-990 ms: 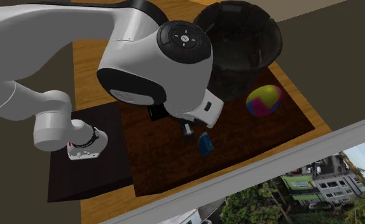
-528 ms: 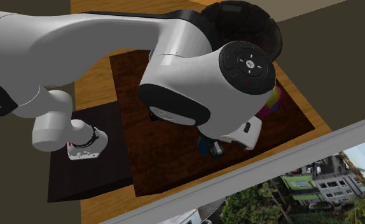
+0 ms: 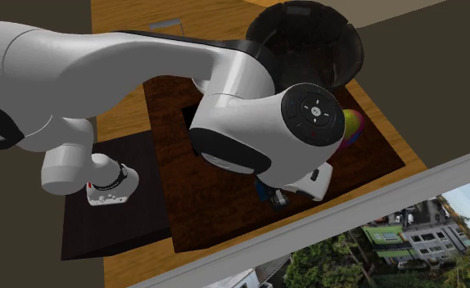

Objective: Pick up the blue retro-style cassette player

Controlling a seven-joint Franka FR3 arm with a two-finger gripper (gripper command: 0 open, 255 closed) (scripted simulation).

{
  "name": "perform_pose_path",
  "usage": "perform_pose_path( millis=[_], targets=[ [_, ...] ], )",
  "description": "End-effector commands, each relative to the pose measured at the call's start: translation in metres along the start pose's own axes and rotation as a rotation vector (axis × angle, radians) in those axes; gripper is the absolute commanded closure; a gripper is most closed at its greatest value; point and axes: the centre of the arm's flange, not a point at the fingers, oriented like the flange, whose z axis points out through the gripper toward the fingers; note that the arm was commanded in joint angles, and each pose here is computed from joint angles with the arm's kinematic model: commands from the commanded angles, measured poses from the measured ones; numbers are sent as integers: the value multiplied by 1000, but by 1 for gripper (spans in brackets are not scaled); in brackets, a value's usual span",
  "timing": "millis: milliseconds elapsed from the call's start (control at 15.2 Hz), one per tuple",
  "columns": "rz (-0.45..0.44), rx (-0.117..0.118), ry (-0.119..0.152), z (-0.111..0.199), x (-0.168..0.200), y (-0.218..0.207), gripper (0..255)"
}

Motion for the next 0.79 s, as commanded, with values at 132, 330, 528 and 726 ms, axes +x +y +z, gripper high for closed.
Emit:
perform_pose_path(
  millis=[132,330,528,726],
  targets=[
    [0,0,0,2,0,0,255],
    [0,0,0,2,0,0,255],
    [0,0,0,2,0,0,255],
    [0,0,0,-4,0,0,255]
  ],
)
